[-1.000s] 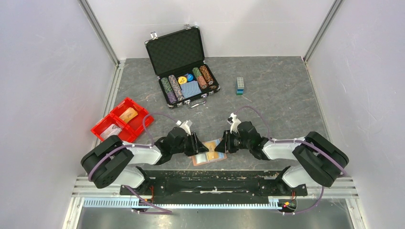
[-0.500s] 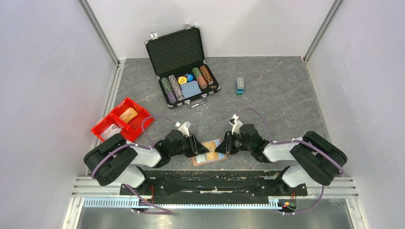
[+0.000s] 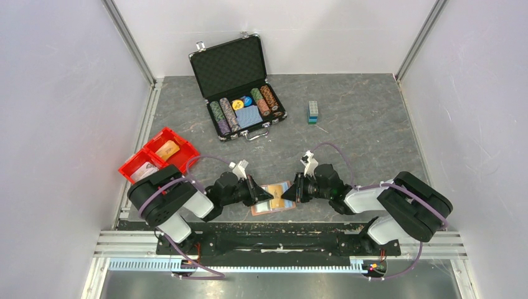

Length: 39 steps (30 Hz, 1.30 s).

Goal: Take the credit cards out of the card holder
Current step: Remove the credit card from the card holder.

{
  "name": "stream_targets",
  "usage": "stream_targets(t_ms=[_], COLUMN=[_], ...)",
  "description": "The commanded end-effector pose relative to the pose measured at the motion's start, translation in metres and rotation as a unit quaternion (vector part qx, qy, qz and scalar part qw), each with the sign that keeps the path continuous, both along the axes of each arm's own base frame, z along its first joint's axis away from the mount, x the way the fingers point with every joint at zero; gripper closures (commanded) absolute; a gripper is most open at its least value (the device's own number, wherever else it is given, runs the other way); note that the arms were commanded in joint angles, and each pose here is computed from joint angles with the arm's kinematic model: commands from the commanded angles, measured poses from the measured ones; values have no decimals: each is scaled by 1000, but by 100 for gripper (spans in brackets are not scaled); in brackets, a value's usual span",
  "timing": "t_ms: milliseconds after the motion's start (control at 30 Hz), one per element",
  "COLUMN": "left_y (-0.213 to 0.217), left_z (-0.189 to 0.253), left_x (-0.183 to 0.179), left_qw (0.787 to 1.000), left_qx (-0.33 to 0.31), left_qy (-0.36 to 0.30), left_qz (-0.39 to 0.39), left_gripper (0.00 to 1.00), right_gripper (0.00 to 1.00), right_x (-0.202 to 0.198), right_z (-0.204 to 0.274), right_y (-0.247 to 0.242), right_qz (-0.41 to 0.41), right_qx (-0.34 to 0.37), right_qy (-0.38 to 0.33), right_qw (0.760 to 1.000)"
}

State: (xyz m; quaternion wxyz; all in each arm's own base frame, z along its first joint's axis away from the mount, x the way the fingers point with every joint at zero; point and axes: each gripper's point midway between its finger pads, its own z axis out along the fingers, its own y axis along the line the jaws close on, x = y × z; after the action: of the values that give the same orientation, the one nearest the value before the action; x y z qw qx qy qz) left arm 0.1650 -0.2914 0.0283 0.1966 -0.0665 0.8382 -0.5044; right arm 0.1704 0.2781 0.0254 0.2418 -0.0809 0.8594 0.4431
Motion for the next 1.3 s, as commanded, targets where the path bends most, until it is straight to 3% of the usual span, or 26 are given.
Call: stream_targets(t_ms=[0,67,300,500,733,1000,1267], left_y=[-11,-10,10,34,54,48,30], left_z=[26,27,17,6,37,87,122], left_x=[4,4,9,13,18,-2,-36], left_qw=[998,998,999,993,988,992,989], left_qx=[-59,-58,-14,74,86,64,9], left_qy=[-14,-15,-11,1,-41,-102,-125], left_qz=[-3,2,47,87,120,37,-77], left_gripper=[92,98,98,98,98,98,98], right_gripper=[81,81,81,81,79,68,53], right_x=[-17,-16,-10,-8,-2,10,-8], right_z=[-34,-34,-35,-35,-11,63,120], right_y=[-21,-22,-26,-28,-14,0,0], right_qz=[-6,-10,-19,-21,27,140,209], right_qx=[-57,-60,-72,-76,-55,-55,2], right_qy=[42,40,33,33,-15,-168,-235], right_qw=[997,997,997,996,998,974,949])
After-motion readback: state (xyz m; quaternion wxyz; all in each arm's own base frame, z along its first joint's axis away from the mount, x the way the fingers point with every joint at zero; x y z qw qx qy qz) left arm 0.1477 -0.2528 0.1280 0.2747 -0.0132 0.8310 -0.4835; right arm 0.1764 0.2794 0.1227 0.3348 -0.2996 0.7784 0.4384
